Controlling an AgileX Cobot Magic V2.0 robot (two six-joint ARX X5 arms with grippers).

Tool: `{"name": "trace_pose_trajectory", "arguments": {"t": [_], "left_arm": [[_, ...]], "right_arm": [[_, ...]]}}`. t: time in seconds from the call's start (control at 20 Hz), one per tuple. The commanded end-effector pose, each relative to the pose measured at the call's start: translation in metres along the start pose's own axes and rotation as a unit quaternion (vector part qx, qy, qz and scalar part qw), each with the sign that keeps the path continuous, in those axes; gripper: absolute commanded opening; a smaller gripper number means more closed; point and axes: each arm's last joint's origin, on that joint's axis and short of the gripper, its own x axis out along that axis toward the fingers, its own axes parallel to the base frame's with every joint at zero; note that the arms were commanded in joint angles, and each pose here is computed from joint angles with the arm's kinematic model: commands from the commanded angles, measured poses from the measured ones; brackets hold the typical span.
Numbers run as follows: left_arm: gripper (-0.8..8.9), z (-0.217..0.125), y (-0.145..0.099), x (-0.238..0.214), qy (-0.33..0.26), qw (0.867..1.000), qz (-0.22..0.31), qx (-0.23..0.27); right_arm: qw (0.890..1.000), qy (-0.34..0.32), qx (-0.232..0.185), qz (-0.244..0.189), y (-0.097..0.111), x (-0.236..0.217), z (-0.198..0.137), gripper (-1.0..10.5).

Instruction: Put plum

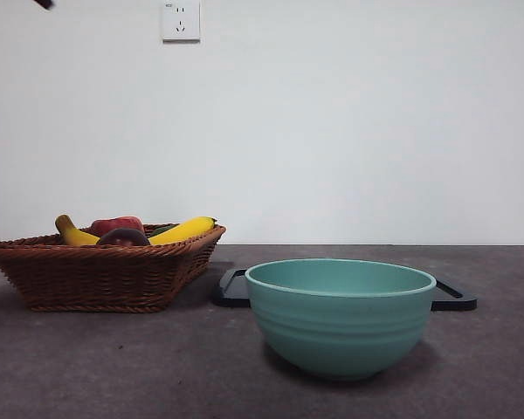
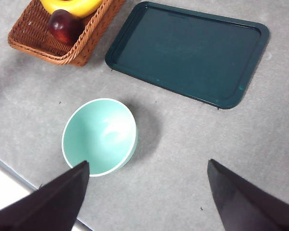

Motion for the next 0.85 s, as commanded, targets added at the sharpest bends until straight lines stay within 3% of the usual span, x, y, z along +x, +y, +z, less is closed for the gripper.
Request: {"name": "trace_pose_trajectory", "arguments": {"t": [0.05, 0.35, 0.85], "left_arm": [[4.67, 0.019, -0.002, 0.016, 0.011, 1.0, 0.005, 0.004], [4.64, 0.037, 0.001, 0.085, 0.074, 0.996, 0.036, 0.017], [4.64, 0.02, 0.016, 0.185, 0.156, 0.985, 0.064, 0.021]], "right_arm": [[1.0, -0.008, -0.006, 0.002, 0.002, -0.003, 0.005, 3.9], [1.0, -0.008, -0.006, 0.002, 0.002, -0.003, 0.005, 3.9], [1.0, -0.008, -0.005, 0.002, 0.002, -0.003, 0.005, 3.9]]}}
